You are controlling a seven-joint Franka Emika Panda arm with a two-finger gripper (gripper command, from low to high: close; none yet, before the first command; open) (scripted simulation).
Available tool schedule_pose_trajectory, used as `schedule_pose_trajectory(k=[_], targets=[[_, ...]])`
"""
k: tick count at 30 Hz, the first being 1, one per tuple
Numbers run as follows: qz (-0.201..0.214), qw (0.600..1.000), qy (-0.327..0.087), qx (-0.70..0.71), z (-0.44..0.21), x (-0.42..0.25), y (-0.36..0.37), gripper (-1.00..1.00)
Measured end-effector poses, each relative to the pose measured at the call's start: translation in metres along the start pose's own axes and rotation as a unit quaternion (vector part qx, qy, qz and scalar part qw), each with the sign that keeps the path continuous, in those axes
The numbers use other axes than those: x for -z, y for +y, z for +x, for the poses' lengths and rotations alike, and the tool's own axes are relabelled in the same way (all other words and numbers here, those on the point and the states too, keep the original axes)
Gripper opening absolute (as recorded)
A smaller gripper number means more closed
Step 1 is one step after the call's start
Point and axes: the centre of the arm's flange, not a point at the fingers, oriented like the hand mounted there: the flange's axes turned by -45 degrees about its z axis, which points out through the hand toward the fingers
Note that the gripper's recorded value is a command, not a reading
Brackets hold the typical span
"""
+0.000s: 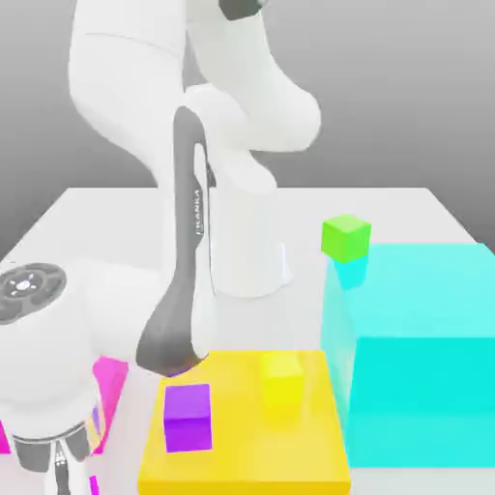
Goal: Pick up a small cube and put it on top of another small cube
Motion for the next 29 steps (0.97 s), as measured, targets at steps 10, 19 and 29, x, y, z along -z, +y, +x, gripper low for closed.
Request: schedule_pose_trajectory(k=[10,19,29], targets=[[0.002,1.0,-0.001,0.012,-0.014,0.078,-0.002,-1.0],[0.003,0.996,-0.002,0.089,-0.102,0.168,0.0,-1.0],[0.0,0.993,0.0,0.115,-0.134,0.137,0.011,1.0]])
